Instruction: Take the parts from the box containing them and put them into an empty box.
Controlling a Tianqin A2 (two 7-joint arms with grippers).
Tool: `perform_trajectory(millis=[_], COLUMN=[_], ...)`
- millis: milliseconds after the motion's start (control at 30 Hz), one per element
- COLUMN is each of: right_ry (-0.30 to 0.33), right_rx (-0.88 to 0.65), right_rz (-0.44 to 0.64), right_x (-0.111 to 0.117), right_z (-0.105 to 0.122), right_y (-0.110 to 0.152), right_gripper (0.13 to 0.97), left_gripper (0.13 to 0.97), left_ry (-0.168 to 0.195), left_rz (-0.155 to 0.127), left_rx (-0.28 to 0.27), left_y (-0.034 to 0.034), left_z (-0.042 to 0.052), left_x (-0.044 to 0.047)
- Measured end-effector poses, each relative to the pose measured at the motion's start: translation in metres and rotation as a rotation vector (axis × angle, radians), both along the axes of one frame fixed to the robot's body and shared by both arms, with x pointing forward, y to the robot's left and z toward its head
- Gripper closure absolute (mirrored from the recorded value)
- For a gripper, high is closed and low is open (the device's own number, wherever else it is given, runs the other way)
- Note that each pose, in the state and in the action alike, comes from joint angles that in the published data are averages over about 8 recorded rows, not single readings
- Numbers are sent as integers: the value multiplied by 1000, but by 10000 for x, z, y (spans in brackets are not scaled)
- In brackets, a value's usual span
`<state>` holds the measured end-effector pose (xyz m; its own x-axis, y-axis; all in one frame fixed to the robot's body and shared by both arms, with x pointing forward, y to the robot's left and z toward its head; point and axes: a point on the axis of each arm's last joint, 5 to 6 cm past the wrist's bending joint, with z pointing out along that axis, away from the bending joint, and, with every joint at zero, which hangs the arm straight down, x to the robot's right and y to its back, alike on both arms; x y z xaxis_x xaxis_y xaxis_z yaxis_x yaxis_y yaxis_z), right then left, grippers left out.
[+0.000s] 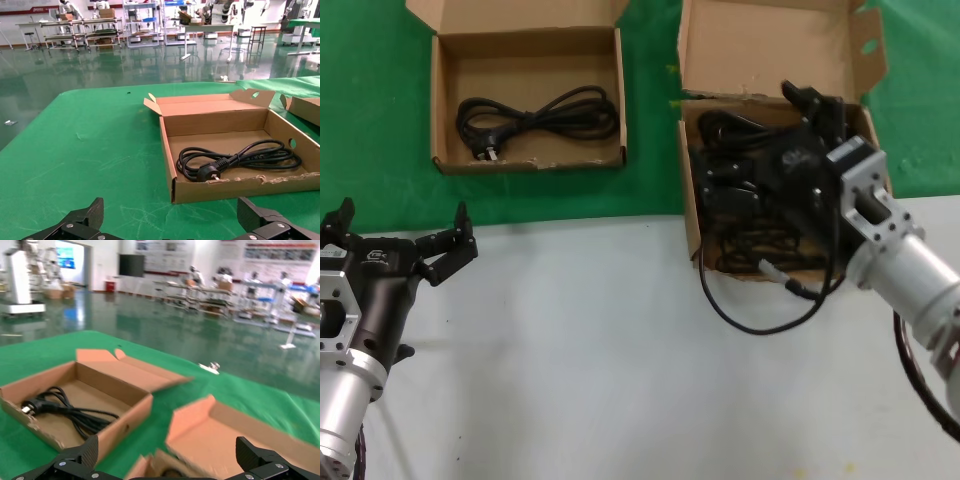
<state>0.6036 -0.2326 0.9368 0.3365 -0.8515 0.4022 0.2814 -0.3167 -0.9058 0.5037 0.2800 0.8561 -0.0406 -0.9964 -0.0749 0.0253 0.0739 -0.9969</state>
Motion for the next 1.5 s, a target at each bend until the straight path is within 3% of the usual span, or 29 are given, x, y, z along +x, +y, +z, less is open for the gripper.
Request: perform_trajectory(millis=[400, 800, 1500], right_ry=[90, 168, 174], right_rx=[160, 278, 287], right_rz=[-159, -314, -329], right_x=[-404, -814, -852], right_z=[-417, -728, -752], right_y=[-212, -410, -428], right_gripper=[130, 130, 130], left_gripper=[132, 132, 132], left_ry=[1, 3, 3], left_rz=[3, 5, 5], left_rx=[-2, -4, -4], left_y=[2, 4, 4], left_z=[-5, -9, -9], left_x=[-7, -12, -13])
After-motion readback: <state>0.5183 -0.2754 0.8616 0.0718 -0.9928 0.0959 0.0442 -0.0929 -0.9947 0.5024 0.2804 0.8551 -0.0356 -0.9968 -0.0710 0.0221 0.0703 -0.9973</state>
